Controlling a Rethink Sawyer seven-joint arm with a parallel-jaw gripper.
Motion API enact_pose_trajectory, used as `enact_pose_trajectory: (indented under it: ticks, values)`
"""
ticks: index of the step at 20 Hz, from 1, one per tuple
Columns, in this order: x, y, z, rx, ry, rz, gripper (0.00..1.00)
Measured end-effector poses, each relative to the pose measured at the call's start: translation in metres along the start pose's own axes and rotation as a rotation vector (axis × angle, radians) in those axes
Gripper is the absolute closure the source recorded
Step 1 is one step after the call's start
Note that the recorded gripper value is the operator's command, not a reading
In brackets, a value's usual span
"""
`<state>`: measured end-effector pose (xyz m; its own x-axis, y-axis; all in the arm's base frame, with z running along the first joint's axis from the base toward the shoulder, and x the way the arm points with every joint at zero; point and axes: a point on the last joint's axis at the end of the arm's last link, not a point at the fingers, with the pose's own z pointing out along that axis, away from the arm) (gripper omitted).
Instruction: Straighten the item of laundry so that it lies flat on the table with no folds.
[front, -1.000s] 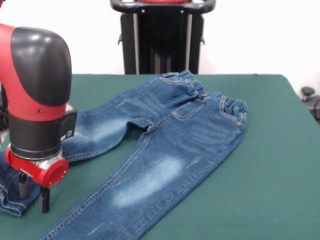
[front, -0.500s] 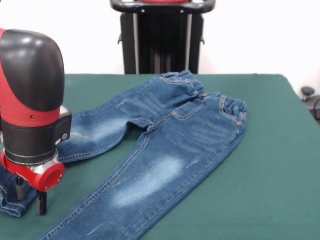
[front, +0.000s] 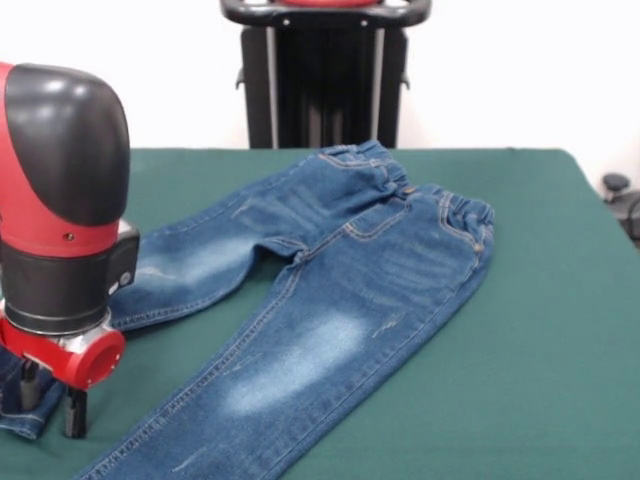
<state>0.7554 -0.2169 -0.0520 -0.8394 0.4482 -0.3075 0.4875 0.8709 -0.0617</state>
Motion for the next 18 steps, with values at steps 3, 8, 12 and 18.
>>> enact_pose_trajectory:
  ticks: [3,8,12,18]
  values:
    - [0.001,0.000,0.002,0.005,-0.051,-0.076,0.00]
    - [0.012,0.007,0.003,0.050,-0.193,-0.227,0.00]
    - [0.023,0.006,0.007,0.046,-0.326,-0.290,0.00]
    - [0.037,-0.002,0.016,0.004,-0.501,-0.347,0.00]
